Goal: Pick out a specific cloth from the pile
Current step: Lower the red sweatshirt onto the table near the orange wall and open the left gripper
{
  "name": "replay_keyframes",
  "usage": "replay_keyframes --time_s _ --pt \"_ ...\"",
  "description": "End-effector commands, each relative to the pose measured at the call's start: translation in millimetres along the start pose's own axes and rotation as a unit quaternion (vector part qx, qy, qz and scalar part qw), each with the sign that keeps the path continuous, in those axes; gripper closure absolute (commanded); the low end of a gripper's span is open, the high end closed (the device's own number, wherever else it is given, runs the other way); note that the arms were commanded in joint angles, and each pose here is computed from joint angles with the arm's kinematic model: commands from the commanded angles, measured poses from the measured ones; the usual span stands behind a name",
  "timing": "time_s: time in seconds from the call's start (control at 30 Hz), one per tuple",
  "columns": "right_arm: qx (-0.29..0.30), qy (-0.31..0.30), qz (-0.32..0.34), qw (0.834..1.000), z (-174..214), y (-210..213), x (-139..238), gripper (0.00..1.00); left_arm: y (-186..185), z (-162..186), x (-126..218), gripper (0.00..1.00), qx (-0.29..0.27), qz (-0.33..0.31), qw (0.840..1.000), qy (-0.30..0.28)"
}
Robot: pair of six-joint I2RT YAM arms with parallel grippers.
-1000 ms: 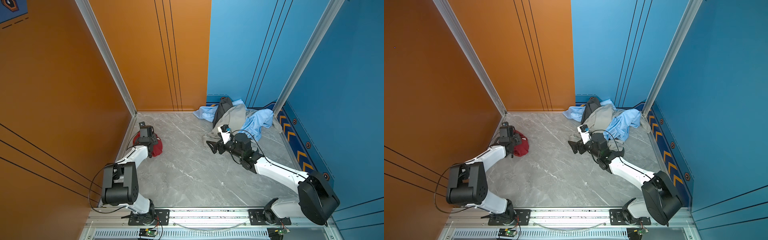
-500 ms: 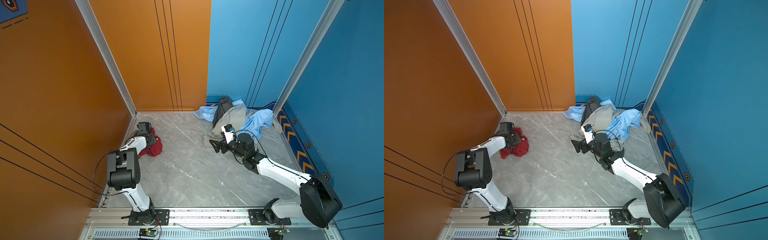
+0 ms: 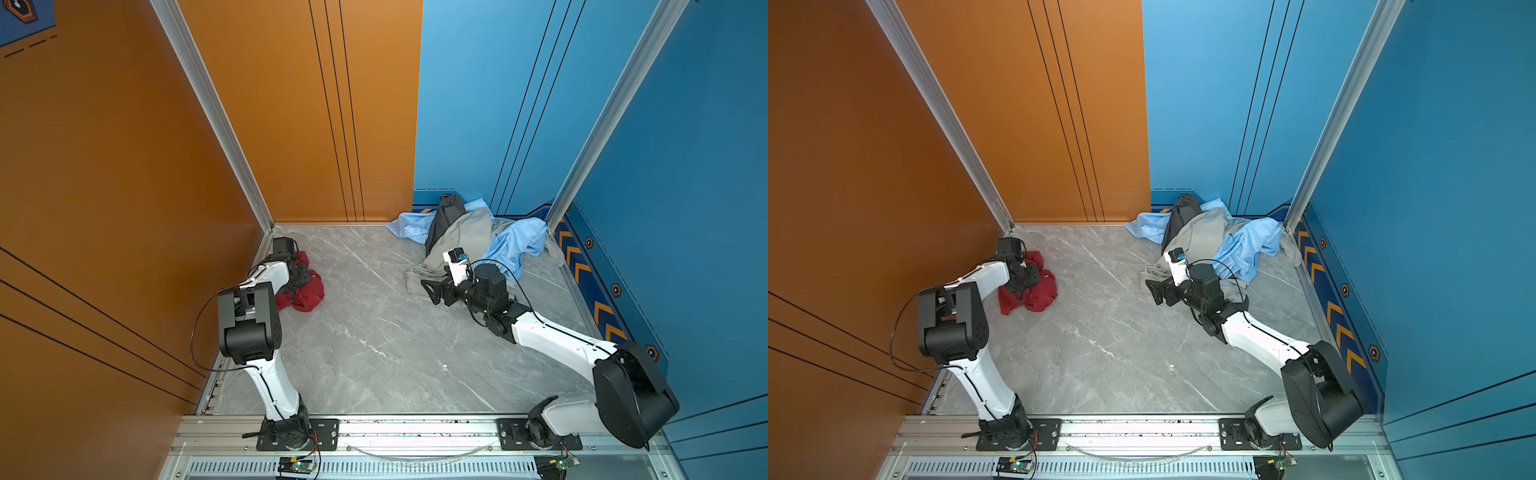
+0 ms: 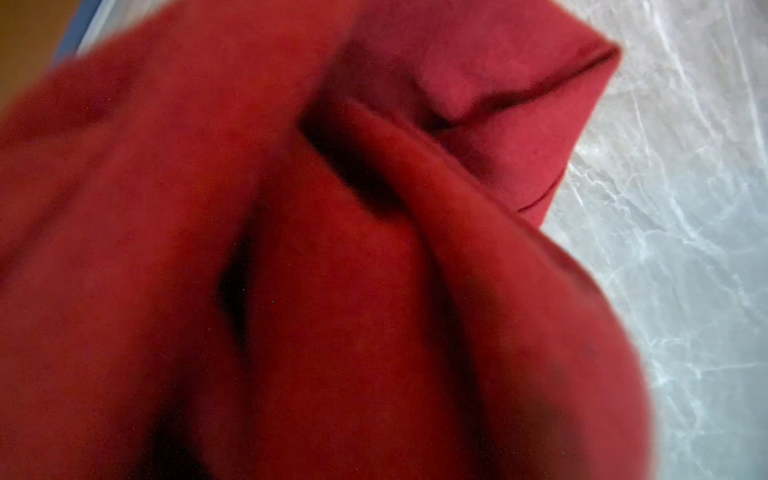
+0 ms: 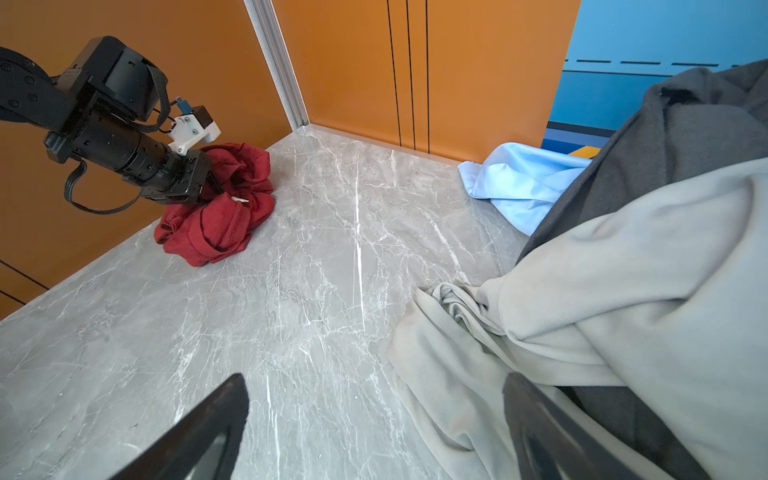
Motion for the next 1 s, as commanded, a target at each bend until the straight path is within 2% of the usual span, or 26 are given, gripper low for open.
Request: replay_keyframes --time_s 0.0,0.2,0.33,0.5,0.7,0.97 --pt "0.005 0.001 -0.011 1.000 -7.1 0.1 -4.0 0.03 3.7 13.9 -1.9 0.77 -0.010 -0.001 0.999 0.048" --pt "0.007 0.000 -0.010 1.000 -10.1 1.2 -4.0 0.04 -1.1 0.6 16.4 0.59 -0.012 0.006 1.000 0.017" --pt "0.008 -0.004 -0.007 1.000 -15.5 1.2 -2.0 0.04 -7.4 -11.1 35.0 0.41 -0.014 0.018 1.000 -0.013" --pt "0.009 -0.006 -0.001 1.000 -21.6 0.7 0.0 0.03 -17.5 -22.3 59.6 0.29 -0.020 0.037 0.998 -0.046" --pt "0.013 -0.006 0.007 1.000 -27.9 -0.2 2.3 0.03 -24.2 -28.0 86.0 0.21 -0.031 0.052 0.994 -0.088" --pt "0.017 -0.014 0.011 1.000 -34.0 -0.2 5.6 0.03 -18.9 -22.9 104.9 0.18 -0.028 0.064 0.985 -0.158"
Point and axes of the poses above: each gripper's point midway between its finger pads, its own x axis back along the fingers, its own y axis along the line the jaws close on, z = x × y, the point moved 9 cm from there along x, back along the fingers, and after that the axes turned 7 degrees about x, right-handed, at the moved point
